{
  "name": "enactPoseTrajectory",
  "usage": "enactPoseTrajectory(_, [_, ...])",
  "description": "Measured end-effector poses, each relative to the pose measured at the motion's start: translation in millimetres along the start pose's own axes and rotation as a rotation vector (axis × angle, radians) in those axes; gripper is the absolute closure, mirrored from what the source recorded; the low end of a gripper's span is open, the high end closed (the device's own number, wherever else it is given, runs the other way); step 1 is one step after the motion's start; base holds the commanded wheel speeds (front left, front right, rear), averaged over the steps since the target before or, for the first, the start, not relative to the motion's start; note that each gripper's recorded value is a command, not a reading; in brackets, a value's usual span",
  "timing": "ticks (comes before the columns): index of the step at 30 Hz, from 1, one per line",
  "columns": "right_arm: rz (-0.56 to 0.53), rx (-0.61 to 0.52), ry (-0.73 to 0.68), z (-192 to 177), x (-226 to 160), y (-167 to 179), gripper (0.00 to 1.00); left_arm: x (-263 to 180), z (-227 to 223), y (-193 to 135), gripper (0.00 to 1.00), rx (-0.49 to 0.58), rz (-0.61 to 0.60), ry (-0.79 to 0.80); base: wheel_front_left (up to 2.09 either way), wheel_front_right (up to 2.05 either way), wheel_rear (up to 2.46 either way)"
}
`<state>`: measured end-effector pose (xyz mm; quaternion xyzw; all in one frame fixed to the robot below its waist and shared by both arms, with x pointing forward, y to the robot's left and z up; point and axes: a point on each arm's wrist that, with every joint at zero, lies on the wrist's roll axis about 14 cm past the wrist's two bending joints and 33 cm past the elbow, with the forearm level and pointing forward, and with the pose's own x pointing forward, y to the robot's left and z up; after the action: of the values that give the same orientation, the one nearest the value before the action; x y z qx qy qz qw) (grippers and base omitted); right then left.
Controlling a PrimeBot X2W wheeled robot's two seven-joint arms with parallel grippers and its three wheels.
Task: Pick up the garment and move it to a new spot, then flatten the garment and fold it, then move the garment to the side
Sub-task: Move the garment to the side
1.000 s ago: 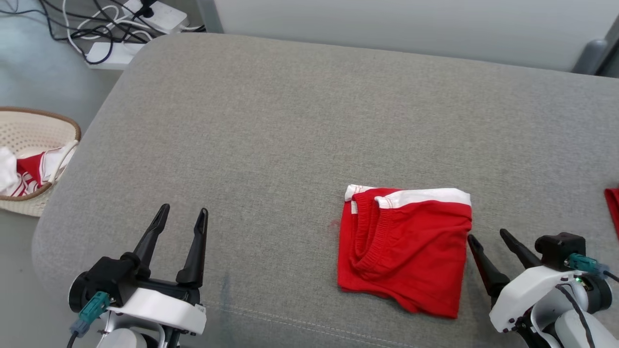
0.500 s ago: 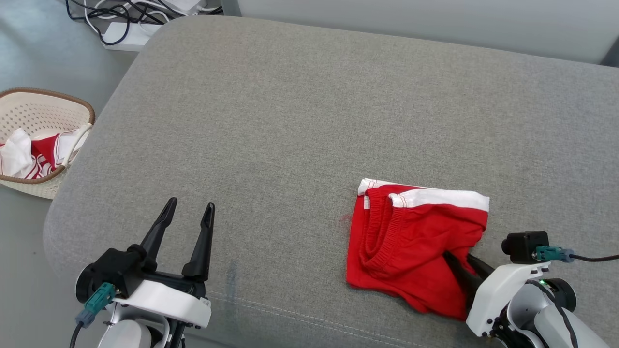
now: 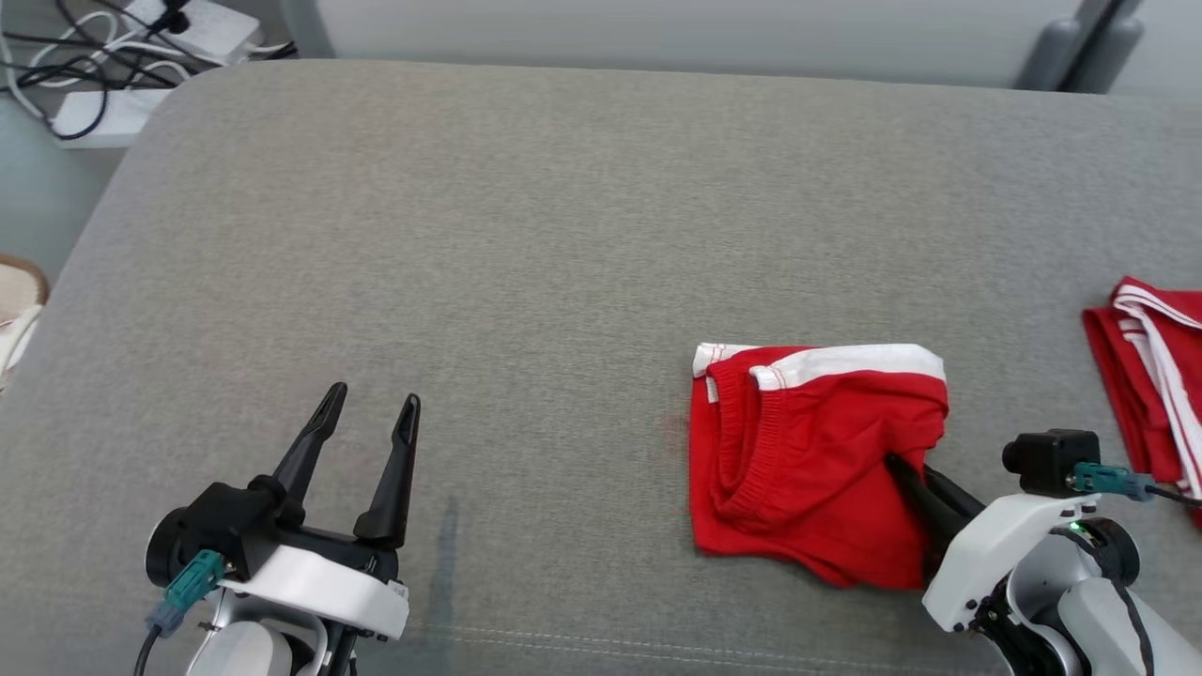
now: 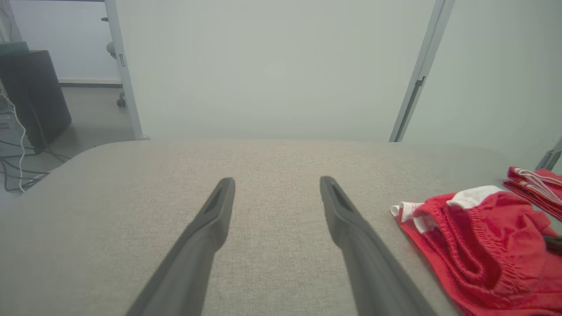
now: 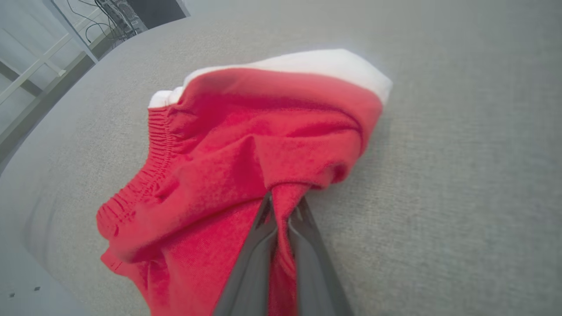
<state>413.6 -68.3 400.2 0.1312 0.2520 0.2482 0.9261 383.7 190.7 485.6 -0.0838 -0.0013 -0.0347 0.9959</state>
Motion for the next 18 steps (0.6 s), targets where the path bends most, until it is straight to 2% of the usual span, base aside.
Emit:
enactPoseTrajectory(10, [-0.261,0.105,-0.125,-1.5,-73.2,-73.0,1.00,47.3,-5.9,-69.4,0.00,-0.002,-0.239,0.010,0.00,0.00,0.00])
enactPoseTrajectory(15, [-0.373,0.135,-0.165,-4.4,-111.3,-98.0,1.00,62.8,-11.4,-106.4,0.00,-0.004,-0.353,0.026,0.00,0.00,0.00])
enactPoseTrajectory(18, [-0.404,0.123,-0.181,-2.0,-127.7,-105.0,1.00,68.3,-13.7,-127.9,0.00,-0.018,-0.411,0.030,0.00,0.00,0.00])
